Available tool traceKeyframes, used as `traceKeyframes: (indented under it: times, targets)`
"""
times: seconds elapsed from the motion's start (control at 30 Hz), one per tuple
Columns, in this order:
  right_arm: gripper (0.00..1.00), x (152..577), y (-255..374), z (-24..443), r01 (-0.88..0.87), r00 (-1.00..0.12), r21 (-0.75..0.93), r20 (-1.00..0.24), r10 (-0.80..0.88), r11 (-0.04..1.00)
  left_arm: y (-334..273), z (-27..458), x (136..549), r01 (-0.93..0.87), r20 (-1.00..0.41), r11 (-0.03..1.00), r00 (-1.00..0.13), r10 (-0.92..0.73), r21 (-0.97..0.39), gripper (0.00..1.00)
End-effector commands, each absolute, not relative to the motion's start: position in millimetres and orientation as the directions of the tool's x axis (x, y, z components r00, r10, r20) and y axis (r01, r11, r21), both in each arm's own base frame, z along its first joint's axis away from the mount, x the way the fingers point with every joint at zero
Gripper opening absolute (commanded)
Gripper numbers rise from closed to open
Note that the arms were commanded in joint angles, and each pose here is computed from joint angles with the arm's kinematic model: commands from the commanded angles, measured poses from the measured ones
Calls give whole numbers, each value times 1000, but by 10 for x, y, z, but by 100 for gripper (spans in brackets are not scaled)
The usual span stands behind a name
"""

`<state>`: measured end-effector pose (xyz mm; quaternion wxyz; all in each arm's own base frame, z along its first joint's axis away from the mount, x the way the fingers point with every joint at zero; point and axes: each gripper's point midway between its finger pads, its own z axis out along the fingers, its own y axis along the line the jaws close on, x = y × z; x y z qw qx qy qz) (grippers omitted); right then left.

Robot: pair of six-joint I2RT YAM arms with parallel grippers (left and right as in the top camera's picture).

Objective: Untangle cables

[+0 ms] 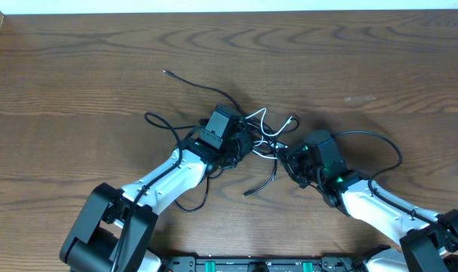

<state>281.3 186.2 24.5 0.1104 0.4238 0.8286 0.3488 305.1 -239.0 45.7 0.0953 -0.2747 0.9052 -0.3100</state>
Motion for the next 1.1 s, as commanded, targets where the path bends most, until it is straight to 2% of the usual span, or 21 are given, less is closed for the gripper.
traceKeyframes:
  times: [0.0,0.5,0.57,0.67,0.77,0.9,1.07]
  targets:
    - [24,2812,1859,219,657,-581,660,134,803,365,-2428,425,3013,-445,20,655,-836,-549,-611,19]
    - [23,2784,1895,224,719,-517,638,225,826,276,-2428,425,3014,-445,20,655,-836,-549,-611,19]
    - [26,2784,1895,225,719,-517,638,225,826,276,-2428,425,3014,-445,20,655,-836,-549,-611,19]
    - [41,2784,1893,223,722,-512,636,229,828,271,-2428,425,3014,-445,20,655,-836,-549,-611,19]
    - [48,2794,1865,185,727,-502,630,217,837,273,-2428,425,3014,-445,20,655,-836,-549,-611,19]
    - [46,2797,1860,78,740,-495,613,216,842,278,-2428,425,3013,-445,20,655,-836,-549,-611,19]
    - [37,2770,2009,-5,761,-503,600,305,809,247,-2428,425,3014,-445,20,655,-836,-549,-611,19]
